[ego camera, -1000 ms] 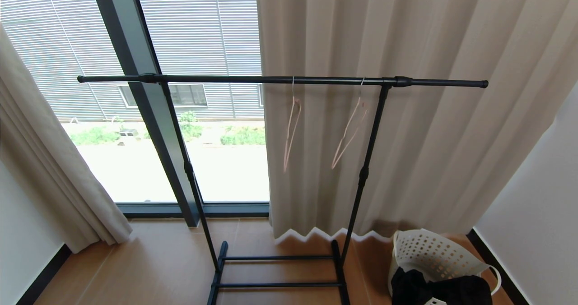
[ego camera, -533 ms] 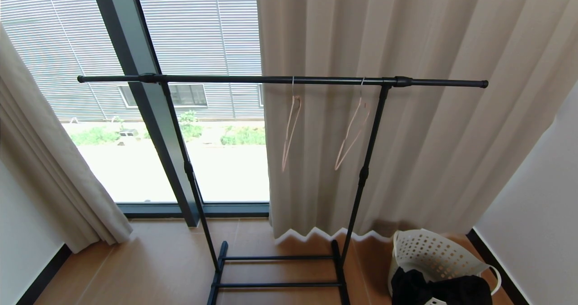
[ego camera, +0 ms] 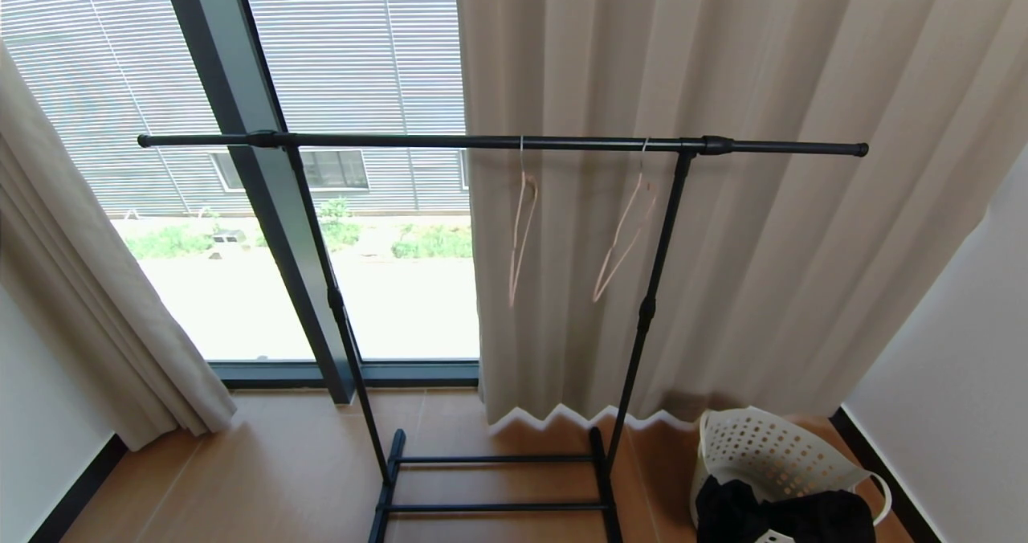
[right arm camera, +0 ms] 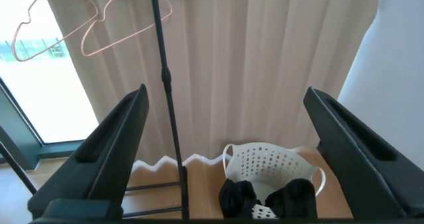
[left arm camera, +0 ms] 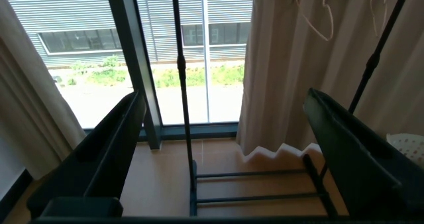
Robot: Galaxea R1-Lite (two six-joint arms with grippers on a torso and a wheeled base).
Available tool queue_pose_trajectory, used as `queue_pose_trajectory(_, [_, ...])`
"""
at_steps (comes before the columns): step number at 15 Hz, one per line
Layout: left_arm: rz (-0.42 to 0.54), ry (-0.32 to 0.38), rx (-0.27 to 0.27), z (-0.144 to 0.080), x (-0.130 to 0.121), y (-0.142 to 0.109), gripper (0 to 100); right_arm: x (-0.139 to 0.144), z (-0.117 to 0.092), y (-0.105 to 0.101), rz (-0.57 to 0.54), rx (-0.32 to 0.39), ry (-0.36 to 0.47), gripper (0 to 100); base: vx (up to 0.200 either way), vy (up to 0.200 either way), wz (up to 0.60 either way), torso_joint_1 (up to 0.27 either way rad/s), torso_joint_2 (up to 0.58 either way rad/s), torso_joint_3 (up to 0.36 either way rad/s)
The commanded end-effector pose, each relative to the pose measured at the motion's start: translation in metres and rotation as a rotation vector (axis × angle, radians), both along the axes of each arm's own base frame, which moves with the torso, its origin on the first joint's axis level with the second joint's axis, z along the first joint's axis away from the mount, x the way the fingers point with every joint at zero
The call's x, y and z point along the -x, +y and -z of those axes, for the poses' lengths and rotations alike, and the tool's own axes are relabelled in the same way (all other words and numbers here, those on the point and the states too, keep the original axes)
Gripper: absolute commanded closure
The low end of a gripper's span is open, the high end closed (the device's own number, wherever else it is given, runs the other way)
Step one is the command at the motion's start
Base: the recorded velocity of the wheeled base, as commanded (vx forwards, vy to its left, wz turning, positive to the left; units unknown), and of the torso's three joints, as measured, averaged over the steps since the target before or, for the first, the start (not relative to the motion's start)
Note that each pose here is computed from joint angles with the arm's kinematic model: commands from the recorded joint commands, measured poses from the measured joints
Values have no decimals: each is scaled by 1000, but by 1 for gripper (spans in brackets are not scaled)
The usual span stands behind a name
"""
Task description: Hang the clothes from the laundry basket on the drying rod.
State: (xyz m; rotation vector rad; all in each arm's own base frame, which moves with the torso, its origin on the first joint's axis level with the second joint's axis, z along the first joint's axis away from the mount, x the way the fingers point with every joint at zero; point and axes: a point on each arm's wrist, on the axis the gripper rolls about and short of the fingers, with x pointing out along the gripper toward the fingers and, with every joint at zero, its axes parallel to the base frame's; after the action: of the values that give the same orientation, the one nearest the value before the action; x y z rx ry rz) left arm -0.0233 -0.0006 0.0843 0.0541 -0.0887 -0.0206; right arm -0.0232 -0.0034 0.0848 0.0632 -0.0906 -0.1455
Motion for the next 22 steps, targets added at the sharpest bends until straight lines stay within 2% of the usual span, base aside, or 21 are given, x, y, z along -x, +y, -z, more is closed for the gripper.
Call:
queue_pose_trajectory(1, [-1,1,2,0,0,0,0,0,0,0,-2,0,2,0,0,0,0,0,0,0])
queue_pose_trajectory(5, [5,0,-9,0,0,0,0,0,0,0,-12,-4,2,0,0,0,0,0,0,0])
queue_pose_trajectory(22, [5,1,3,0,0,0,0,0,0,0,-21,-3,2,0,0,0,0,0,0,0])
